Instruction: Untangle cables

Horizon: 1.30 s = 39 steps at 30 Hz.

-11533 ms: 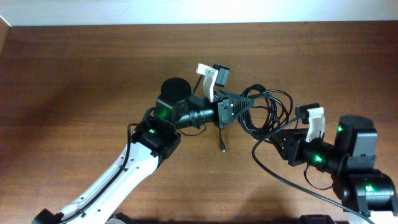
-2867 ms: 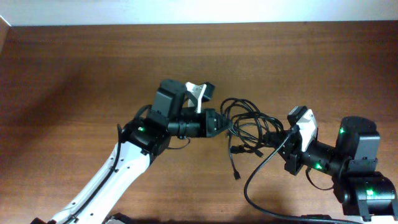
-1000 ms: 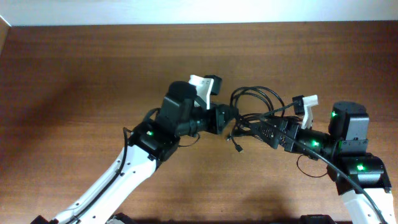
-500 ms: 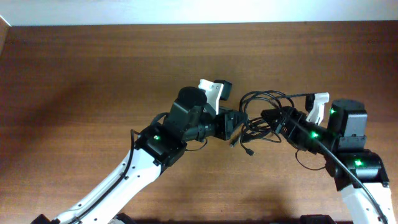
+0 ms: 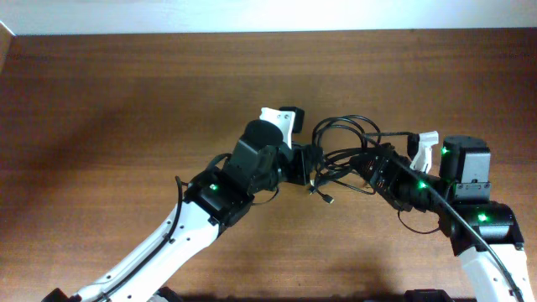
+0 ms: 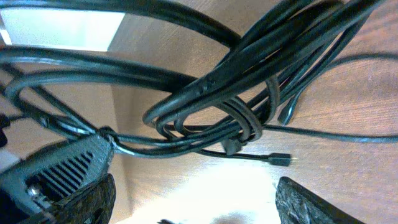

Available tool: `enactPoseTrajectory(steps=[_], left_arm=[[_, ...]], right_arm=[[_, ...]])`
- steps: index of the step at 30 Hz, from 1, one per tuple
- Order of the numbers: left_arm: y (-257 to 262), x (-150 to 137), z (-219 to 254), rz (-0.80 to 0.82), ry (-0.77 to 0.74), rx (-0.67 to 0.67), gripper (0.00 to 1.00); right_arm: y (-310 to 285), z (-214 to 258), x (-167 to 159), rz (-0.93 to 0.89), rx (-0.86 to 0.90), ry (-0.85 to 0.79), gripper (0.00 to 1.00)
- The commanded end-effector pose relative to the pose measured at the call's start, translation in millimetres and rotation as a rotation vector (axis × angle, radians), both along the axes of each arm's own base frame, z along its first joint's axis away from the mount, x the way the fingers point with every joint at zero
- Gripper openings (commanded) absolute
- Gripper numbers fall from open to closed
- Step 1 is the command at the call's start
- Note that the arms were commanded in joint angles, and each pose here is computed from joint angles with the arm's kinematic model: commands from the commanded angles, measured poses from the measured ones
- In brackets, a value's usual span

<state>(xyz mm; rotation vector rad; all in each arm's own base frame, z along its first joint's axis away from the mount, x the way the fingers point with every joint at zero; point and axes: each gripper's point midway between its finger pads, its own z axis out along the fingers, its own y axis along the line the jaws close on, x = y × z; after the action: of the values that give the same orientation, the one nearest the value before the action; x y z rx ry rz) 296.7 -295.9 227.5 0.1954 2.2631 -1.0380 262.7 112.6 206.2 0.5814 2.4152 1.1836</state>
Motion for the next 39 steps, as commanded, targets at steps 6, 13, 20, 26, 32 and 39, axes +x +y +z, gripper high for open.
enactPoseTrajectory(steps=[6, 13, 20, 26, 32, 39], left_arm=[[-20, -15, 13, -0.043, -0.039, -0.029, 0.0], [-44, -37, 22, -0.12, -0.07, -0.061, 0.0], [-55, -50, 24, -0.158, -0.074, -0.068, 0.0], [-53, -45, 23, -0.134, -0.083, -0.058, 0.0], [-33, -34, 3, -0.036, -0.057, 0.045, 0.0], [38, -4, -40, 0.171, 0.156, 0.156, 0.0]], right_arm=[[0, 9, 8, -0.054, 0.056, 0.011, 0.76], [-13, 2, 15, -0.12, -0.01, 0.006, 0.7], [-25, -3, 20, -0.179, -0.068, 0.003, 0.24], [-16, 1, 16, -0.136, -0.025, 0.006, 0.04], [6, 29, 18, -0.014, 0.092, -0.094, 0.04], [9, 40, 23, -0.001, 0.117, -0.141, 0.04]])
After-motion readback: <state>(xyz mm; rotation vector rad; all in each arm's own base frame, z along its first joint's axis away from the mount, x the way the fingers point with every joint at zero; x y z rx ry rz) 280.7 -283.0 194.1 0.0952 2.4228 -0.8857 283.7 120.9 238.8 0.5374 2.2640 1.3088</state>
